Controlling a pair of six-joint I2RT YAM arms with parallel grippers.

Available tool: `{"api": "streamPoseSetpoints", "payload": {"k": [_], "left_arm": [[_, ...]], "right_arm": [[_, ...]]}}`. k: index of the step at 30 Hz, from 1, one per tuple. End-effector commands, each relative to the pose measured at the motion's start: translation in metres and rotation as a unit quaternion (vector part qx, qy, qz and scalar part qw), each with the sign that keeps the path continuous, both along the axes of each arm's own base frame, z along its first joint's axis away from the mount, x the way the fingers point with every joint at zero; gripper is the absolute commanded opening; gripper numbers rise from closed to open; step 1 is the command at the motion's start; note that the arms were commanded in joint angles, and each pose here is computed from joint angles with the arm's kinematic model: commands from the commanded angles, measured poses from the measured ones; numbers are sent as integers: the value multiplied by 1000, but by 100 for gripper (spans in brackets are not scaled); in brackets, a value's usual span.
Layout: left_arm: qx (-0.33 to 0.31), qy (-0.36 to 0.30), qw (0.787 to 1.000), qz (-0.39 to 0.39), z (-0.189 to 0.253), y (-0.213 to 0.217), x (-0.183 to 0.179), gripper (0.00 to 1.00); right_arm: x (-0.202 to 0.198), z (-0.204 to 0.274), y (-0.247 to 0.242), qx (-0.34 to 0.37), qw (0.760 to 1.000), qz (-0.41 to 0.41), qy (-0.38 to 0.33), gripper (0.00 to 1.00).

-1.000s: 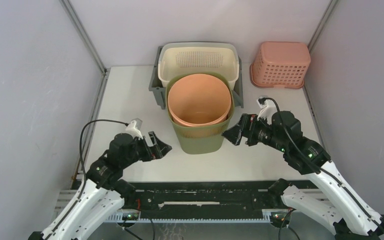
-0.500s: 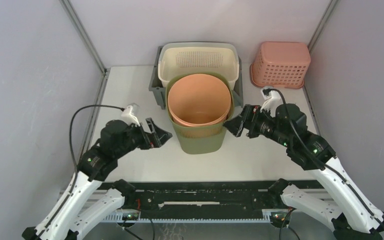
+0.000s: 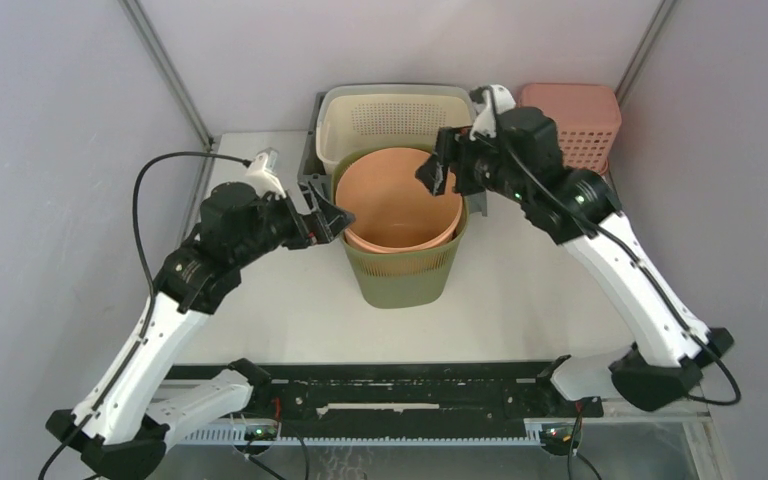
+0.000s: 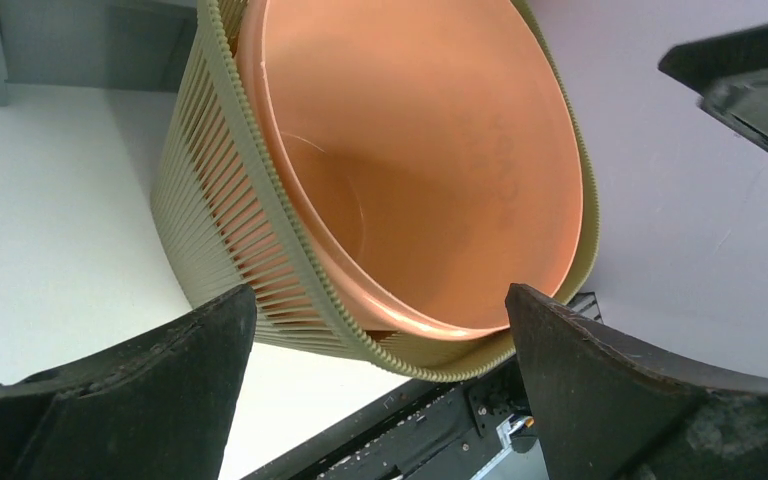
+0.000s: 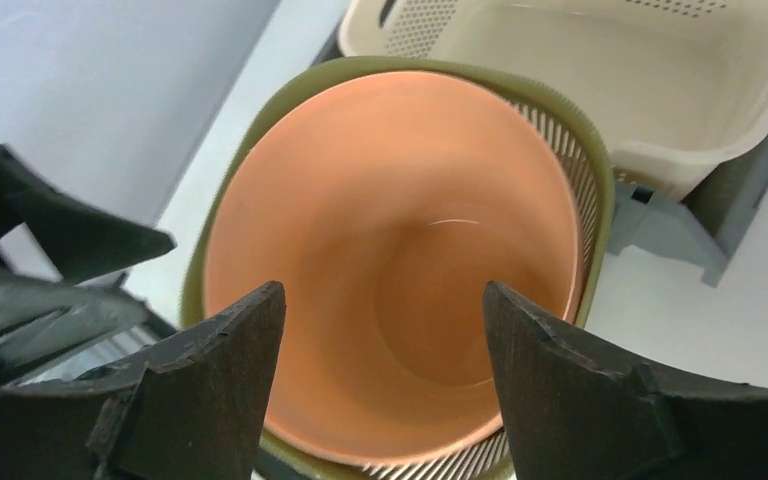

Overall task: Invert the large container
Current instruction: Pick up the container from the container.

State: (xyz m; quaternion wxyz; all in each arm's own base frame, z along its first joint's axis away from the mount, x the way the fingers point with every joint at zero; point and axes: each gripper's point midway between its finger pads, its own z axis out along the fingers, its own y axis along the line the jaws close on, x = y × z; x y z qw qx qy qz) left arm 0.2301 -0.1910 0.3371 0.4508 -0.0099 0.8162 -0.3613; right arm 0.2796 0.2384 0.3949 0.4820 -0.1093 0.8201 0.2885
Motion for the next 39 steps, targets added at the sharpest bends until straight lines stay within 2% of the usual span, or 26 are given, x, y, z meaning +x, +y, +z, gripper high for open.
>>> {"api": "streamPoseSetpoints", "payload": {"k": [1,3,8,18,24,33,39], "left_arm": [[-21,-24,999,1,33,-4,5,100],[-22,-18,1000,1,32,-5,5,99],[-23,-22,999,8,39,-4,7,92],[20,-18,999,18,41,-9,29,72],[37,-14,999,5,34,-16,18,73],[15,-3,1000,-25,35,-31,-10,80],[16,-1,999,-31,34,-38,-11,81]], "right_arm": [[34,6,-11,-83,995,-25,-49,76],[53,3,-16,-105,991,-45,-66,74],[80,-2,-17,-86,993,-50,-69,64],[94,-21,-12,-105,993,-29,-52,56],[88,-29,0,-113,991,25,-64,55],[98,-48,1,-146,987,42,-52,57],[105,-58,1,-158,986,45,-43,55]]}}
